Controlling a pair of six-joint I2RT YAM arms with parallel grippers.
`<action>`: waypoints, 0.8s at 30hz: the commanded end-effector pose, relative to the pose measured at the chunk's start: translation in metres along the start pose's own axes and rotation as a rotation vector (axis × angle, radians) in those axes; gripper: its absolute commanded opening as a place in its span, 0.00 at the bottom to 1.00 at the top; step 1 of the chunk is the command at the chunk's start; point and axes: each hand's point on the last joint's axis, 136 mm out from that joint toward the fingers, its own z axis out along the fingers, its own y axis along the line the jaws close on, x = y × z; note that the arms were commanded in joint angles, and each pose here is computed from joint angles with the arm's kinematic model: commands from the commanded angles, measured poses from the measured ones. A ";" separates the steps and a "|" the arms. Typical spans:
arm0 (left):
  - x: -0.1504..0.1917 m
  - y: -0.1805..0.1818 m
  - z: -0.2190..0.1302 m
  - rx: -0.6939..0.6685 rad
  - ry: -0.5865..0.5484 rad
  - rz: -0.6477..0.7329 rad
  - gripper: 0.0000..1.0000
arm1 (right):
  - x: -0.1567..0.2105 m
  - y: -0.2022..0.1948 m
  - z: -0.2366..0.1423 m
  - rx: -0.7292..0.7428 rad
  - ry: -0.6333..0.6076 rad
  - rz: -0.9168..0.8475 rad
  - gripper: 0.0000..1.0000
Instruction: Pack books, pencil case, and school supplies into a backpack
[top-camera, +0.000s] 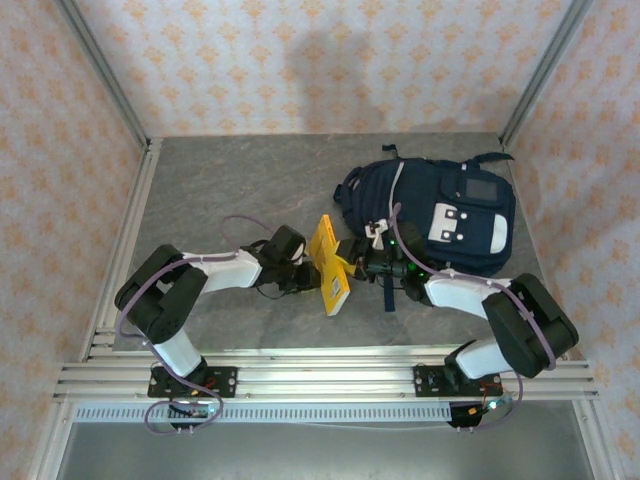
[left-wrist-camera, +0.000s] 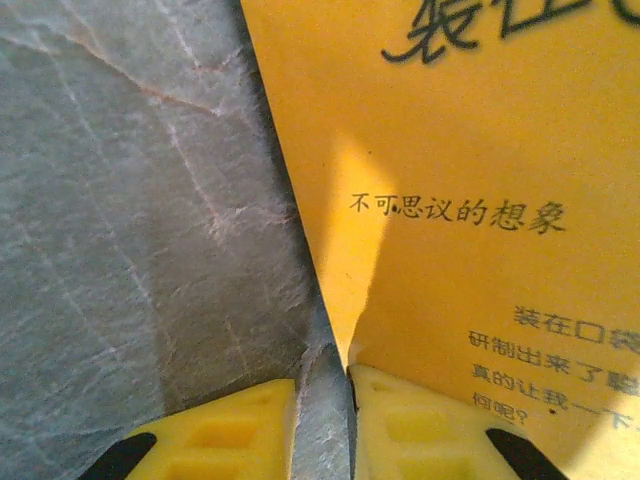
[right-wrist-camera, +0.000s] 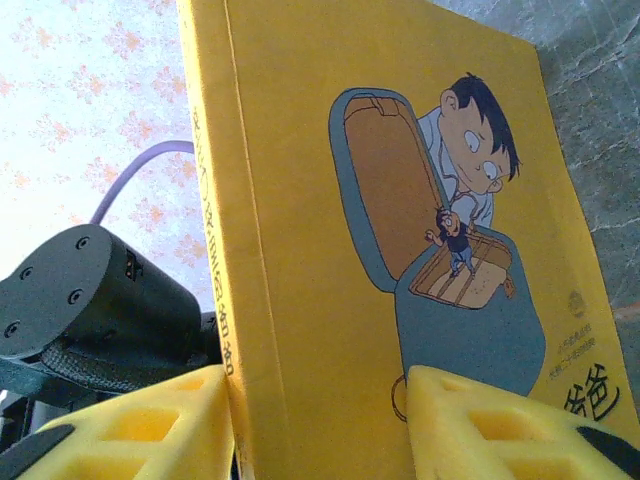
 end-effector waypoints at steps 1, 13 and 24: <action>0.006 0.003 -0.010 -0.015 0.013 0.011 0.21 | 0.004 -0.015 -0.001 0.098 0.022 -0.077 0.46; 0.000 0.001 -0.009 -0.007 0.008 0.003 0.21 | 0.009 -0.026 -0.003 0.205 0.085 -0.156 0.51; -0.010 0.003 -0.034 -0.039 -0.057 -0.018 0.22 | 0.001 -0.038 -0.016 0.351 0.068 -0.295 0.01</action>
